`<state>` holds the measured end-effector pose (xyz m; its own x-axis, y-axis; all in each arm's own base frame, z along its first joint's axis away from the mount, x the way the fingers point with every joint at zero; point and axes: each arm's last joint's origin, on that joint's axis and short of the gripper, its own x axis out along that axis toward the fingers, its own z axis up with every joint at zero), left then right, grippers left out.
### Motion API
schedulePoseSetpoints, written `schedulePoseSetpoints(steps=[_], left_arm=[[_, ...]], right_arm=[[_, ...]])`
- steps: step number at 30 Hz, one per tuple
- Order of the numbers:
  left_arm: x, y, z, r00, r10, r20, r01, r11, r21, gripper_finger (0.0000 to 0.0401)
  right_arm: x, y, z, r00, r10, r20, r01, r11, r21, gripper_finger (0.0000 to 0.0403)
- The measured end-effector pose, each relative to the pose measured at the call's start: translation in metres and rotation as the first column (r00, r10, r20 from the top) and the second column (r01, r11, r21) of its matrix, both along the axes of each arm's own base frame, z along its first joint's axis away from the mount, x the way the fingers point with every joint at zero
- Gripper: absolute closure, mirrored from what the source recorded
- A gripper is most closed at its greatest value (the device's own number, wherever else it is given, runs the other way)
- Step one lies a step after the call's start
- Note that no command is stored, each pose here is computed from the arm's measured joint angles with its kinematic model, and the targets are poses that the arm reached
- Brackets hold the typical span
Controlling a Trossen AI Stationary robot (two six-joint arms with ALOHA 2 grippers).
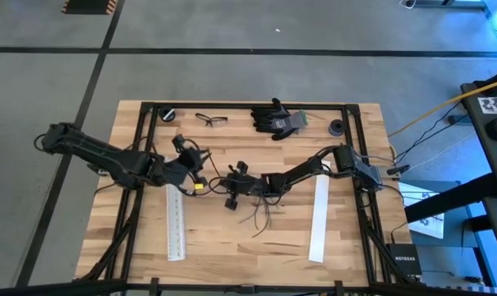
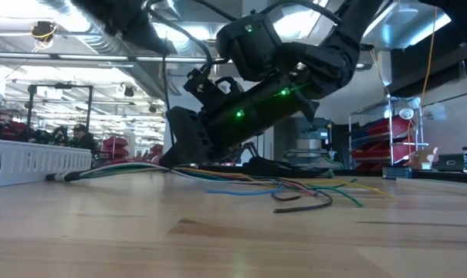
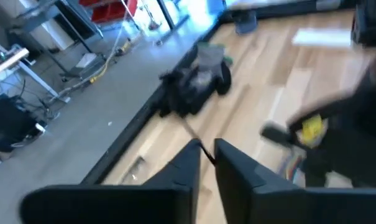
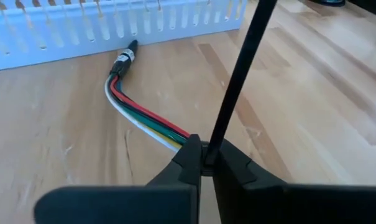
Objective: Ziptie cables
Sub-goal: Close the zip tie
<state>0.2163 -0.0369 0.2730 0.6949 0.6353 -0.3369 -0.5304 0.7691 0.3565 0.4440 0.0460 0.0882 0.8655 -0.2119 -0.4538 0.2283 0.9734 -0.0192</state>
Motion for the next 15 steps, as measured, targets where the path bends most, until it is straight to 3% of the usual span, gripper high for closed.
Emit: schedulePoseSetpoints(steps=[4,8,11,15], left_arm=[[-0.011,0.003,0.032,0.999,0.007,0.032,-0.006,1.0,-0.008,0.0311],[-0.033,0.001,0.049,0.998,-0.004,0.057,0.01,0.994,-0.106,0.027],[-0.049,-0.001,0.042,0.999,-0.005,0.043,0.015,0.968,-0.249,0.0256],[-0.06,-0.007,0.003,0.999,0.013,-0.051,-0.033,0.908,-0.418,0.0251]], right_arm=[[0.0,0.0,-0.001,1.0,0.007,-0.009,-0.007,1.0,0.002,0.0402],[0.0,0.001,0.0,1.0,0.019,-0.008,-0.019,1.0,0.008,0.0402],[0.0,0.001,-0.001,1.0,0.022,-0.01,-0.022,1.0,0.007,0.0402],[0.0,0.0,0.0,0.999,0.03,-0.013,-0.03,0.999,-0.01,0.0402]])
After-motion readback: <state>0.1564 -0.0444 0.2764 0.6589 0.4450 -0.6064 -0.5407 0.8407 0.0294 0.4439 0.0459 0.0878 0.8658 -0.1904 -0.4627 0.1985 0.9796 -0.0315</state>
